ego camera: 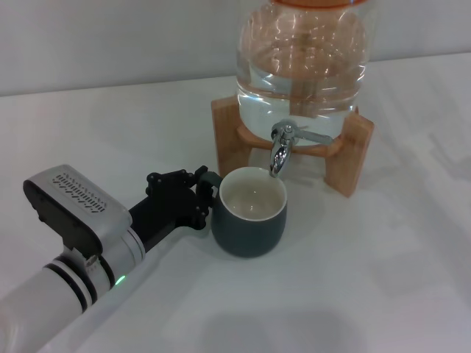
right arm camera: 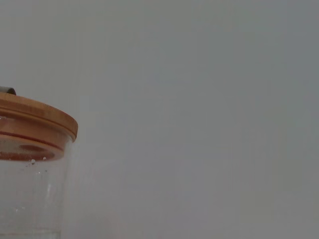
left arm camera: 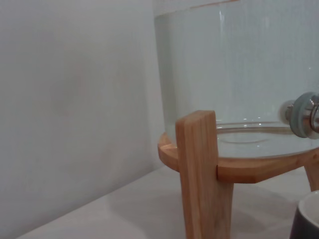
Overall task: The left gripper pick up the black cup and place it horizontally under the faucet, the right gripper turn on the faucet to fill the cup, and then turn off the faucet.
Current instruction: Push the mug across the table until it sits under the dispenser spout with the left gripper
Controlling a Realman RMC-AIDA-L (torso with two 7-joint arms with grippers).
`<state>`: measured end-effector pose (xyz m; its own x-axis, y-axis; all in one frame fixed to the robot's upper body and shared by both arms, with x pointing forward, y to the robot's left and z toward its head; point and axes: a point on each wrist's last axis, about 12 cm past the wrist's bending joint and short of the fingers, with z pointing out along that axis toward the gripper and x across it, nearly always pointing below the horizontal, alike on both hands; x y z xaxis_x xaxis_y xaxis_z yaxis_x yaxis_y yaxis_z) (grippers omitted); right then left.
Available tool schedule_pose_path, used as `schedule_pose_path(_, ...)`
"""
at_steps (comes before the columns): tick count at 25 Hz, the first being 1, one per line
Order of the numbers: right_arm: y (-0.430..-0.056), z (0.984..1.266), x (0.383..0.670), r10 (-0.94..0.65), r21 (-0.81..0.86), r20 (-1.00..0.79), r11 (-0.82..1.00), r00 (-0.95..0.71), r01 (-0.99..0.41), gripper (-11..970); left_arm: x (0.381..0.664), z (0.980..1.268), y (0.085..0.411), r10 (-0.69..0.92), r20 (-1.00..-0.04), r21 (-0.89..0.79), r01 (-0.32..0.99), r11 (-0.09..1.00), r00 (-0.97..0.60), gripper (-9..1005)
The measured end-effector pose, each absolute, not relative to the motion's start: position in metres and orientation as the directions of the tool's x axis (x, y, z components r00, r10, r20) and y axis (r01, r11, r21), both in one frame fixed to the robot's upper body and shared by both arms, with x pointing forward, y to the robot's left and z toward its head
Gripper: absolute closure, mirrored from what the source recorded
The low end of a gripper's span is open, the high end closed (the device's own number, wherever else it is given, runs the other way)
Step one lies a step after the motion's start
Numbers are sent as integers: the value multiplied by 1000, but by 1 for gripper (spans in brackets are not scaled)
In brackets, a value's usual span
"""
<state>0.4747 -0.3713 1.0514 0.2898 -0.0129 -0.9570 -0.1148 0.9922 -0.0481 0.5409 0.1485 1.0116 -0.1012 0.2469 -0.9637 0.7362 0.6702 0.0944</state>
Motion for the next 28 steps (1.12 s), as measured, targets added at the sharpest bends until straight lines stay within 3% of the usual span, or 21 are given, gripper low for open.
schedule_pose_path(28, -369, 1053, 479, -5, -44, -954, 991, 299, -124, 91, 545, 1016, 140, 253, -964, 104, 757, 645, -83, 762)
